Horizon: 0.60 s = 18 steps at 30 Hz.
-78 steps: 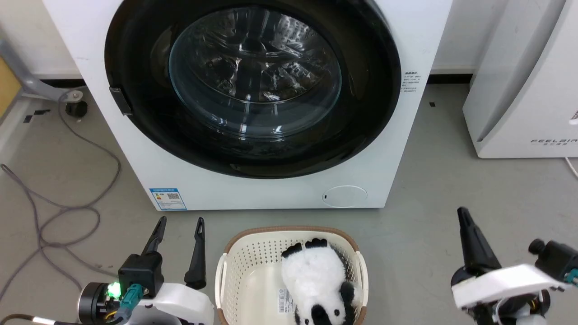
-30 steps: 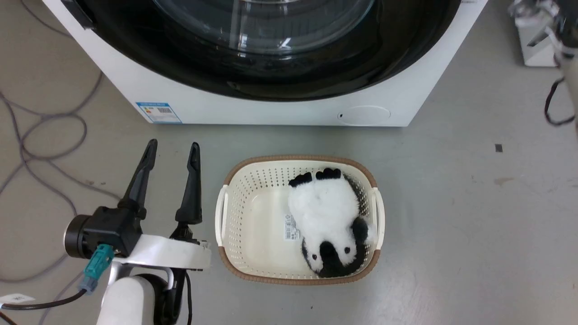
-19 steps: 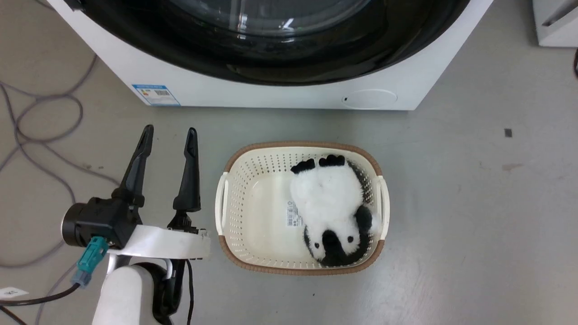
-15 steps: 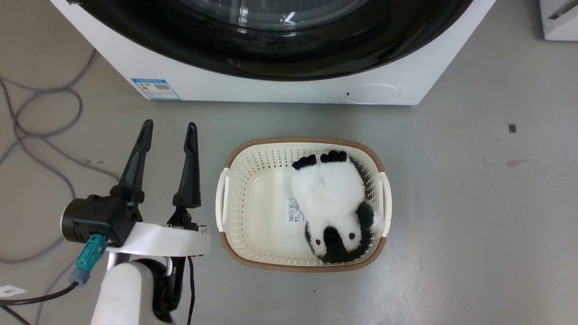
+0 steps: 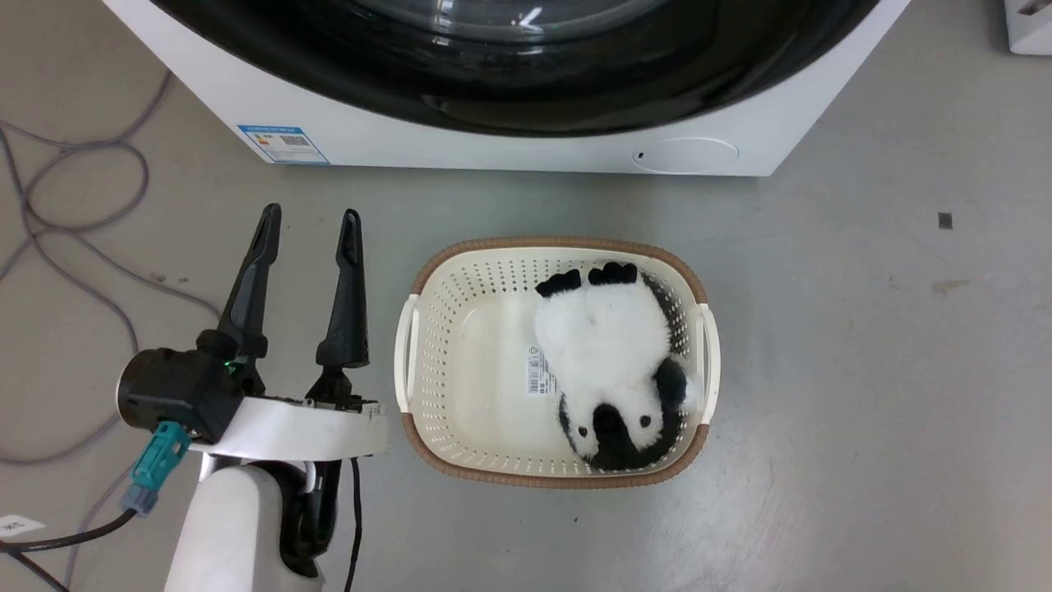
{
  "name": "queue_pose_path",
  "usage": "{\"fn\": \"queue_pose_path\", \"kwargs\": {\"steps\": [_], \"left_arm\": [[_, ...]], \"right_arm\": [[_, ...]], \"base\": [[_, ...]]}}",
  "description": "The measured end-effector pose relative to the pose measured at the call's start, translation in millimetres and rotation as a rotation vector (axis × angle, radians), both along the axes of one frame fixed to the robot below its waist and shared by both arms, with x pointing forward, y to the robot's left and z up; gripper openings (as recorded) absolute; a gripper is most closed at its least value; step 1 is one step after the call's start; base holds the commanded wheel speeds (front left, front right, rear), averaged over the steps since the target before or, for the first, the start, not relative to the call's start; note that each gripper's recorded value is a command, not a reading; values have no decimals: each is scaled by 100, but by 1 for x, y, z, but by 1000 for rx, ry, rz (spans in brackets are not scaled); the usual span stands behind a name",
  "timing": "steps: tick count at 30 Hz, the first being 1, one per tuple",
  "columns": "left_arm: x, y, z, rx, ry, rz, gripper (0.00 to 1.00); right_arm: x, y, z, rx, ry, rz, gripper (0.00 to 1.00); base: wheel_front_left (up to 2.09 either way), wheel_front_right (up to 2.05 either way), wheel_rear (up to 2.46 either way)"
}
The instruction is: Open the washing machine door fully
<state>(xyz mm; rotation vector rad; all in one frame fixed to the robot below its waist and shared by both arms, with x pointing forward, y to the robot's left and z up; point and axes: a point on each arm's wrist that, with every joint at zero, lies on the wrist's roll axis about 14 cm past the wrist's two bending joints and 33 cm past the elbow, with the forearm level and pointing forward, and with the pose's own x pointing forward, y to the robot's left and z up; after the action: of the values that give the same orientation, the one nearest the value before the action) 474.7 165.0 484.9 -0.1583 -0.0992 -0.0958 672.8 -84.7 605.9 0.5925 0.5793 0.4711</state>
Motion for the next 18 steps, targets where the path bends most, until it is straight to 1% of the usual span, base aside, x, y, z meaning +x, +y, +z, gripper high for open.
{"fn": "queue_pose_path", "kwargs": {"steps": [8, 18], "left_arm": [[-6, 0, 14, 2, -25, 3, 100], [-35, -1, 22, 26, -15, 11, 100]], "right_arm": [[-23, 16, 7, -4, 47, 92, 0], [-82, 26, -8, 5, 126, 188, 0]], "base": [[0, 0, 0], [0, 0, 0]]}}
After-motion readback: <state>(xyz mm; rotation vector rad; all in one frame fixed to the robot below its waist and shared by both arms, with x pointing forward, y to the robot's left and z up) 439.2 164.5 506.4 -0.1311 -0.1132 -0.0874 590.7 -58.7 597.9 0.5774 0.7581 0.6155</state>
